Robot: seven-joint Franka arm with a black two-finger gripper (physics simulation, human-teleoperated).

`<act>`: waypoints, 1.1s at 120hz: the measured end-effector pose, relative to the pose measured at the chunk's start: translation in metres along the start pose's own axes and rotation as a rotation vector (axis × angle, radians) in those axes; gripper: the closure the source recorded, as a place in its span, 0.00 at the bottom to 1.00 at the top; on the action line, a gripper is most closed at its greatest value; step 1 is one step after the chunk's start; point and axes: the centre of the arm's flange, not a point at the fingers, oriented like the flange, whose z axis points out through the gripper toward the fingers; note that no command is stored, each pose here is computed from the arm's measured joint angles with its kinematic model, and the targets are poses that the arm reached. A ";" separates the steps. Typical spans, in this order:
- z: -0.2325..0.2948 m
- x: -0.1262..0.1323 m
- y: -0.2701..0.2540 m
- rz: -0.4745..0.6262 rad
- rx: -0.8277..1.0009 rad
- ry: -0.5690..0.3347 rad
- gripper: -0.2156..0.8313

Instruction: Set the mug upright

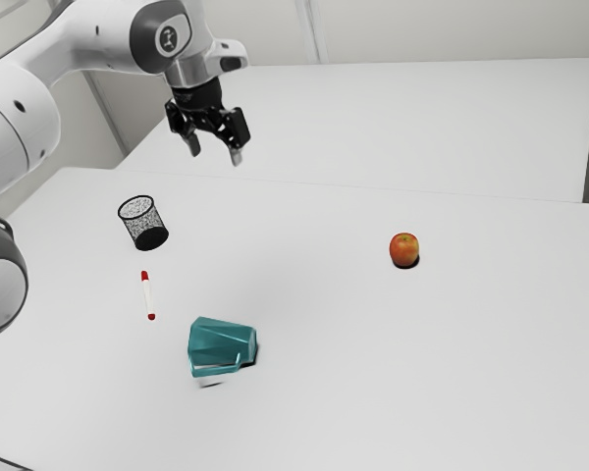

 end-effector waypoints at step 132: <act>0.163 -0.152 -0.060 -0.224 -0.371 -0.014 0.21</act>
